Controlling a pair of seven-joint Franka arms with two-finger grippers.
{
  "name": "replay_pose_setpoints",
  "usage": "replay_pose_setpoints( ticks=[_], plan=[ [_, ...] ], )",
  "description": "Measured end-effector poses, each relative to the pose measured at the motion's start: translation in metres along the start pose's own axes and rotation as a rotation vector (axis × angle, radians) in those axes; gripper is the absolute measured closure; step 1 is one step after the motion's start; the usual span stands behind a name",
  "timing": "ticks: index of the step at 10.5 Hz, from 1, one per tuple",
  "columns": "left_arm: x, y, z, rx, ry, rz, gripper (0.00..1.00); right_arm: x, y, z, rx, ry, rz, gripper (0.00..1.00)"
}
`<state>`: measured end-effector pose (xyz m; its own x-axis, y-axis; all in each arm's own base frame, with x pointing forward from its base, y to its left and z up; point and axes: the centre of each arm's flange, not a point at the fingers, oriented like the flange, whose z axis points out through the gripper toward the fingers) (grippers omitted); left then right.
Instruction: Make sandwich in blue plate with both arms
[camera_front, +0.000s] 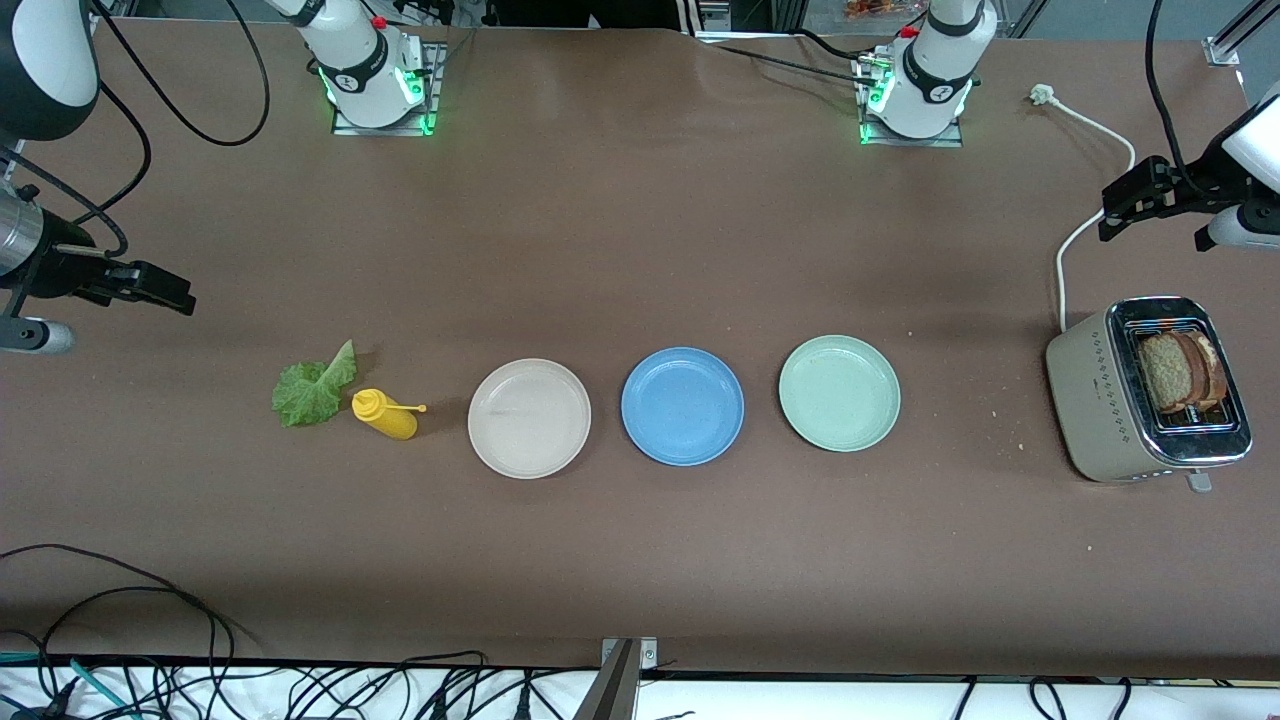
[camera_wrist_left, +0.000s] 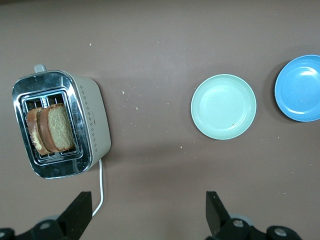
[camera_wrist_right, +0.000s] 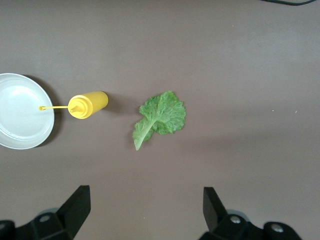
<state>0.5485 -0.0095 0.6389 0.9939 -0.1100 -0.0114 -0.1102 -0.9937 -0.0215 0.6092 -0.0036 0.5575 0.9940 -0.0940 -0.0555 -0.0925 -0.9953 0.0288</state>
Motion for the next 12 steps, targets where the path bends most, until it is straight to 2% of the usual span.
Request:
replay_pose_setpoints(
  ticks=[12],
  plan=[
    [0.0014, 0.0058, 0.0008, 0.000, 0.000, 0.011, 0.00, 0.0003, -0.0008, 0.0019, 0.000, -0.005, -0.002, 0.00]
  ],
)
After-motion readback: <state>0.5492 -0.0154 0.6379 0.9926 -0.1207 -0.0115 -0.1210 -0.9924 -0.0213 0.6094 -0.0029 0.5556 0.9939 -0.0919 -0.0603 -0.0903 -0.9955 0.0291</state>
